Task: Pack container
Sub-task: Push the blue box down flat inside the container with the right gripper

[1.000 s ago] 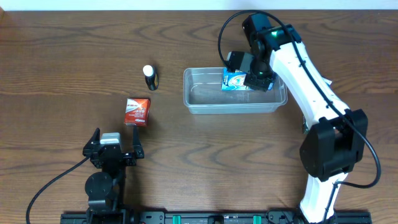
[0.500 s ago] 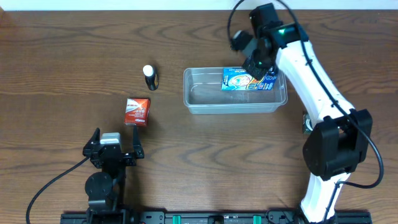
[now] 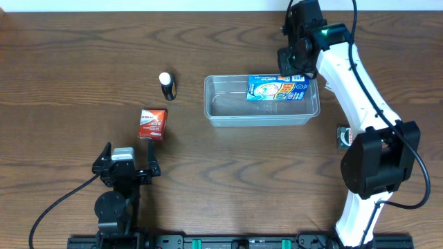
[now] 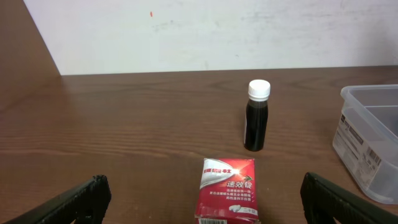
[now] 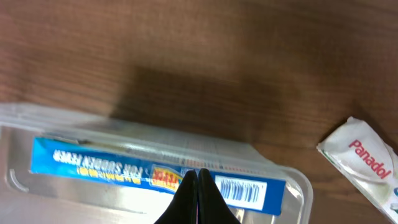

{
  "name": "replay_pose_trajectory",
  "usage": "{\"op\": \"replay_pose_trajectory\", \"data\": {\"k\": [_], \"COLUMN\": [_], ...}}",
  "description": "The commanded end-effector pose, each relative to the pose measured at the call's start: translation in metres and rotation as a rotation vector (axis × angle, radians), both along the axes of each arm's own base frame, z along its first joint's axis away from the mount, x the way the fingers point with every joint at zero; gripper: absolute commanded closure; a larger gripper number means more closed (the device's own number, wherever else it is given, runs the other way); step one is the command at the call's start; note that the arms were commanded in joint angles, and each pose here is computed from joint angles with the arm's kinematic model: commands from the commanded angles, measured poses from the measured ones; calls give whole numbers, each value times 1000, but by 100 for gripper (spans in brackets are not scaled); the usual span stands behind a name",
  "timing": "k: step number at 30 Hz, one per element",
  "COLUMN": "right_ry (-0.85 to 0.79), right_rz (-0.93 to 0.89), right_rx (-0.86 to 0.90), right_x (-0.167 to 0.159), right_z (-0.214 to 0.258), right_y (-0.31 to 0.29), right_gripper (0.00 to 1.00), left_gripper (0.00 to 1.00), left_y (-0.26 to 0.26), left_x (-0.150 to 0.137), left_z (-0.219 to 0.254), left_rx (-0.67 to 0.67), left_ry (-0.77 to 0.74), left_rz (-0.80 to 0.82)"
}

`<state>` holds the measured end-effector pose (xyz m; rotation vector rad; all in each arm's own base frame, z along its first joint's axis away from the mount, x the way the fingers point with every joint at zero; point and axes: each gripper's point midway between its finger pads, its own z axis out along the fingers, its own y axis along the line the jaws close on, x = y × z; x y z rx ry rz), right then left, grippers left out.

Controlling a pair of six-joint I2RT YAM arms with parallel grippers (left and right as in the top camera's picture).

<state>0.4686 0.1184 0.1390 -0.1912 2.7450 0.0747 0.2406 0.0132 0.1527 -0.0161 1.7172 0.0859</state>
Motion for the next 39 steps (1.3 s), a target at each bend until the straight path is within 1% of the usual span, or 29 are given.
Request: {"op": "replay_pose_trajectory", "data": {"k": [1,15,20,22,25,39], "right_ry": [4,-1,-16,-27,-35,-35], "right_rz": [-30,7,21,19,18,-20], "right_rx": [18,21,25,25,25,-8], "right_x": [2,-2,-1,1,3,4], "right_z": [-6,-9,-7,-6,-6,-8], "right_y": [8,28,35,35,35,26], "right_gripper": [99,98,94,94,98,99], "left_gripper": [2,2,2,2,2,2], "left_y": [-2,-2,-2,-2,-2,-2], "left_x": [0,0,0,0,0,0], "left_z": [-17,-17,-17,-17,-17,-17], "left_rx": [8,8,8,8,8,8], "left_ry": [39,39,39,39,38,38], "left_rz": [-10,-10,-10,-10,-10,-10]}}
